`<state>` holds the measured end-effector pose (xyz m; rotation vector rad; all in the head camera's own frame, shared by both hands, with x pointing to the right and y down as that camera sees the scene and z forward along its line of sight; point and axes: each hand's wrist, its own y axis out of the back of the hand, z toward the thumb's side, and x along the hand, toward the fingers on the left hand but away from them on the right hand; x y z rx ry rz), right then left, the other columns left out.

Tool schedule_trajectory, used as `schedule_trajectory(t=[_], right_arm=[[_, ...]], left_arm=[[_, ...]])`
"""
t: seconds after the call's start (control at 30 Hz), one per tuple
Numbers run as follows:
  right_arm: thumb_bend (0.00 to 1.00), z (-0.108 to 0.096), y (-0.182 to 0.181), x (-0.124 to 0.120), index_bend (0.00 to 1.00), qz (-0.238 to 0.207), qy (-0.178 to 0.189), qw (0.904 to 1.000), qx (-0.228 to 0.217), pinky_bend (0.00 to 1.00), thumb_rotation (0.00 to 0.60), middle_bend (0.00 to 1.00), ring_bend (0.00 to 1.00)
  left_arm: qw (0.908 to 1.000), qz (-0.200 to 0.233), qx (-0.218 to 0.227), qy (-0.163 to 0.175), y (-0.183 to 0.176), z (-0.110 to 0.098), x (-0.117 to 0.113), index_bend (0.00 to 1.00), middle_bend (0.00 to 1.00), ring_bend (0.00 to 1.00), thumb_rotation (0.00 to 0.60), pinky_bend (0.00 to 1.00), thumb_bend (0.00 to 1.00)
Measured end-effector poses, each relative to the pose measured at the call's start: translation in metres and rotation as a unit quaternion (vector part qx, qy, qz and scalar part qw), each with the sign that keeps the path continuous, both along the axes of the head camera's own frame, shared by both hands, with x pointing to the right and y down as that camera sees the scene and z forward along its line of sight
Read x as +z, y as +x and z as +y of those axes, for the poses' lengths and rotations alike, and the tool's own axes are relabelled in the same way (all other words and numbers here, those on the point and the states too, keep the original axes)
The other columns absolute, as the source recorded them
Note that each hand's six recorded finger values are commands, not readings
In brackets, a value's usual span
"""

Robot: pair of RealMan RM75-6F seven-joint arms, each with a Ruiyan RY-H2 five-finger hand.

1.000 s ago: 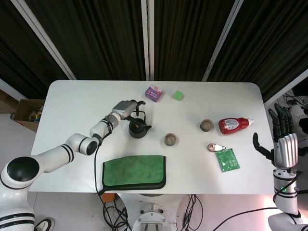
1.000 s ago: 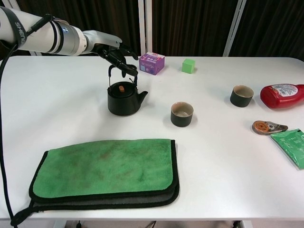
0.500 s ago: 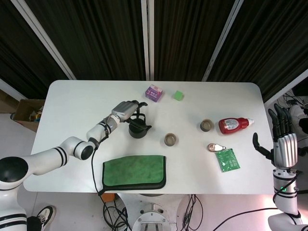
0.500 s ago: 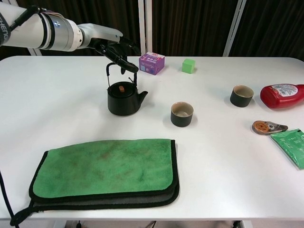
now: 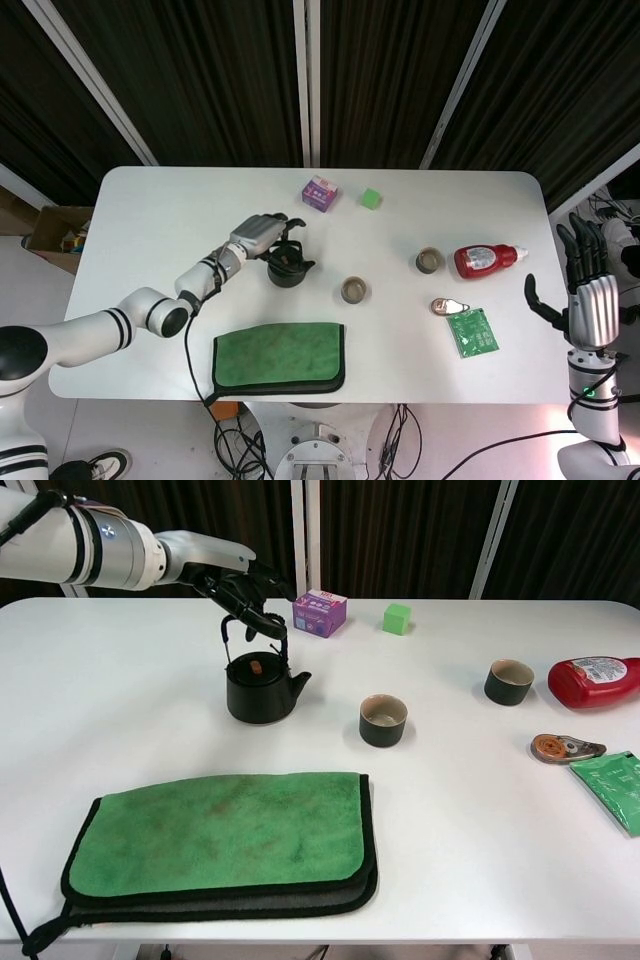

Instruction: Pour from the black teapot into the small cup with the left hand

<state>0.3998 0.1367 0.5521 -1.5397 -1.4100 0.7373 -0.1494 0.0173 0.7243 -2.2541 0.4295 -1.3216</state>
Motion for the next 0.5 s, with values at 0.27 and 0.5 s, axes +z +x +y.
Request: schedule_trajectory(t=[0.27, 0.5], right_arm=[[0.45, 0.0004, -0.0021, 0.0009, 0.00, 0.002, -0.001, 1.0000, -0.003, 0.00, 0.600, 0.00, 0.00], [0.45, 0.0009, -0.0025, 0.0011, 0.00, 0.003, -0.001, 1.0000, -0.004, 0.00, 0.600, 0.00, 0.00]], left_arm=[[1.0000, 0.002, 0.001, 0.000, -0.0013, 0.0027, -0.0020, 0.14, 0.44, 0.11, 0.297, 0.16, 0.00], [0.9999, -0.008, -0.008, -0.006, -0.0072, 0.0002, 0.0034, 0.22, 0.38, 0.11, 0.296, 0.17, 0.00]])
